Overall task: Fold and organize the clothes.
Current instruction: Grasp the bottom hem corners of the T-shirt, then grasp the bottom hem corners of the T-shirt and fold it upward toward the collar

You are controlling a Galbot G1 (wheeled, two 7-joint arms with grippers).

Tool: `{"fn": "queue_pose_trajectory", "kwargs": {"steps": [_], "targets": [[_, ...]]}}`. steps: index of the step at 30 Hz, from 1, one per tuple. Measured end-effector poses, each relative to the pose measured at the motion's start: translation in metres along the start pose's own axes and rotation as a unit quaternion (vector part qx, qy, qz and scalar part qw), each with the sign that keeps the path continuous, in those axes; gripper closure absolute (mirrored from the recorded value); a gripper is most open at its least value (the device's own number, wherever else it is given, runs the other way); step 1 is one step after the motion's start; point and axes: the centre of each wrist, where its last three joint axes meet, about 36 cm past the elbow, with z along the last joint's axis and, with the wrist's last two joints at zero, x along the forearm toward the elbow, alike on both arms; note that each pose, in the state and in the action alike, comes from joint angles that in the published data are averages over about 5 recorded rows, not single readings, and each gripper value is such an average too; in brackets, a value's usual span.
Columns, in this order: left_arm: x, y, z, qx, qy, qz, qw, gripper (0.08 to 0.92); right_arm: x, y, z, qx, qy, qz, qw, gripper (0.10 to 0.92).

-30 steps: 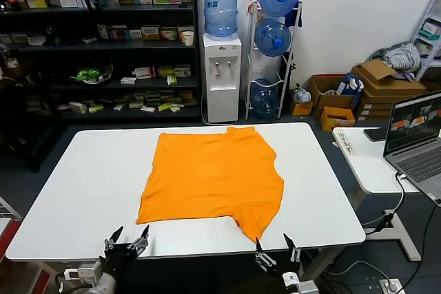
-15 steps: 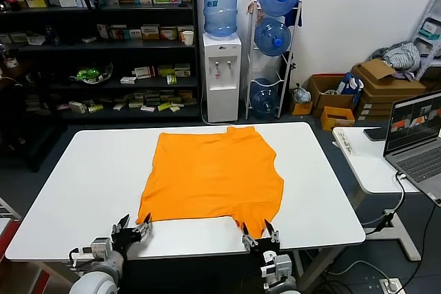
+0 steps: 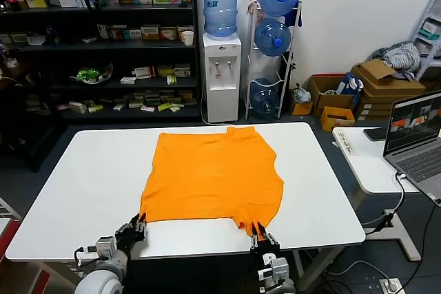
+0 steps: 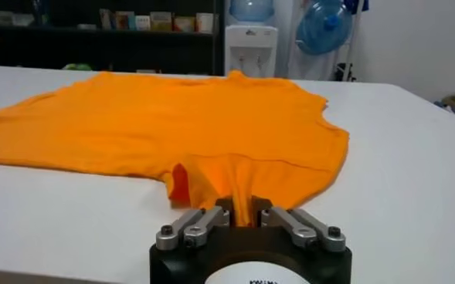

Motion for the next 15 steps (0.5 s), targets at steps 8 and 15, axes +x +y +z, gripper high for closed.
{"fn": "queue_pose_trajectory", "kwargs": {"steps": [8,15], "targets": [[0.014,-0.004,-0.006,0.011,-0.008,0.006,1.000,0.903,0.023,-0.003,-0.006,-0.009,-0.016,0.006,1.000,0.895],[0.050,-0.006,-0.018,0.013,-0.020,0.008,1.000,0.903,0.065,-0.012,-0.013,-0.004,-0.033,0.015,0.999,0.896]]}}
